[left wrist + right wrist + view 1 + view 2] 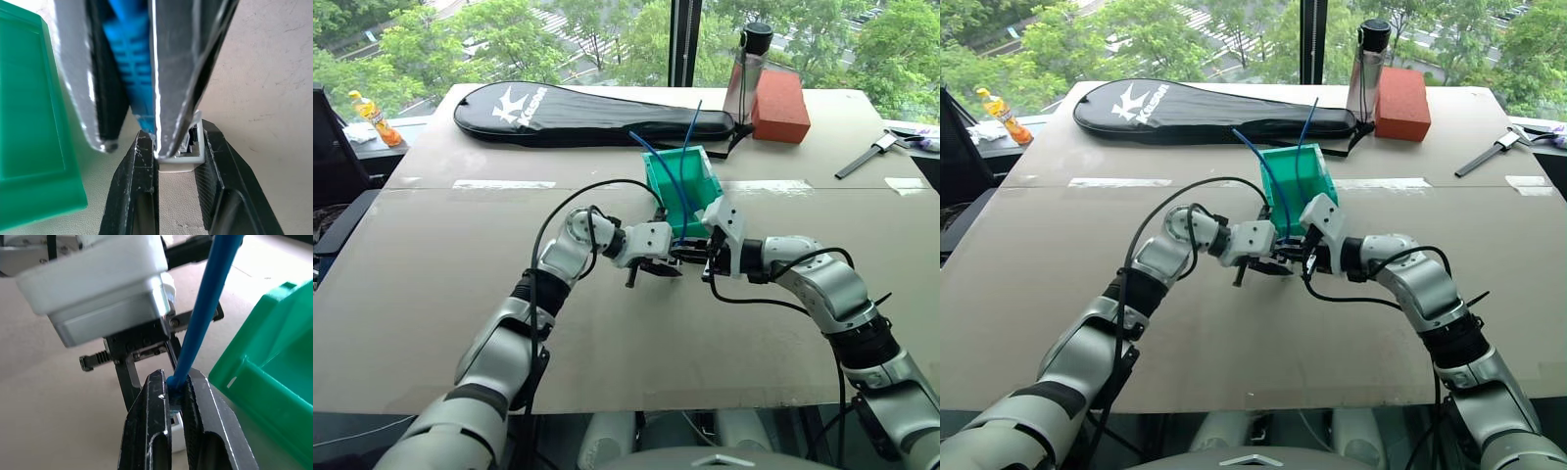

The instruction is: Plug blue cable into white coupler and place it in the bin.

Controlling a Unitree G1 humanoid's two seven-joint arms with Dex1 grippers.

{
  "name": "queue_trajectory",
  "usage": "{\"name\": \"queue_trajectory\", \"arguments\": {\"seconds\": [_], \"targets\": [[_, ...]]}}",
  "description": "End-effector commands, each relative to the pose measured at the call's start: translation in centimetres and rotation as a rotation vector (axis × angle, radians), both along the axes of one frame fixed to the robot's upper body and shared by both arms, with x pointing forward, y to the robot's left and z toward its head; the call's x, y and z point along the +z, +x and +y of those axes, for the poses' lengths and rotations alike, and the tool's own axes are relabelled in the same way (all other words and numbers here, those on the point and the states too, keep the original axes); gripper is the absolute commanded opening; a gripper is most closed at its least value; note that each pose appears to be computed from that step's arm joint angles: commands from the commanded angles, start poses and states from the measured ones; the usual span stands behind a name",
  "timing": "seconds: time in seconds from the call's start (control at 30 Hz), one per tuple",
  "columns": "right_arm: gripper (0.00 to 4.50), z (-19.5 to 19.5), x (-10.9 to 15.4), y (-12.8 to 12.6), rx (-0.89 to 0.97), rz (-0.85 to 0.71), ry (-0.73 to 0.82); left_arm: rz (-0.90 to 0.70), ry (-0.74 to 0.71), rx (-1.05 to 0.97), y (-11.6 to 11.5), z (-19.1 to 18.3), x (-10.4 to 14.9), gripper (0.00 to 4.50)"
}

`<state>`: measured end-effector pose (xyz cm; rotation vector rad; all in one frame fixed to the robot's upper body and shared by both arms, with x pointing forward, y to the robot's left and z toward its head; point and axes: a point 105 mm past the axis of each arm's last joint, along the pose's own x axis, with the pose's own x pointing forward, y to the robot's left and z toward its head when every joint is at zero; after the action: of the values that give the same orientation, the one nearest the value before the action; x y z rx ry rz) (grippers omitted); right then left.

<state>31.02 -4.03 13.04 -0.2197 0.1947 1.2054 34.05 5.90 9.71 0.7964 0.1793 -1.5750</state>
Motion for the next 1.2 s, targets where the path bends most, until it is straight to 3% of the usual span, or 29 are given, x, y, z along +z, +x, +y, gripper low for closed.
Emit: {"name": "queue_trajectory", "arguments": {"seconds": [0.03,0.73,1.0,1.1,1.2], "targets": [[0.0,0.0,0.1,-0.1,0.044,-0.042,-0.057,-0.024,0.018,0.004,0.3,0.2,0.2,0.42],[0.0,0.6,-0.9,0.5,0.159,-0.092,-0.253,-0.055,0.024,-0.014,0.4,-0.2,0.6,0.42],[0.0,0.3,-5.0,0.2,0.157,-0.031,-0.38,-0.051,0.017,-0.008,0.3,-0.3,0.6,0.42],[0.0,-0.1,-7.6,-0.3,0.127,0.066,-0.365,-0.047,0.014,-0.004,0.3,-0.3,0.5,0.42],[0.0,-0.7,-8.5,-0.1,0.09,0.095,-0.352,-0.043,0.011,-0.001,0.3,-0.4,0.5,0.42]]}}
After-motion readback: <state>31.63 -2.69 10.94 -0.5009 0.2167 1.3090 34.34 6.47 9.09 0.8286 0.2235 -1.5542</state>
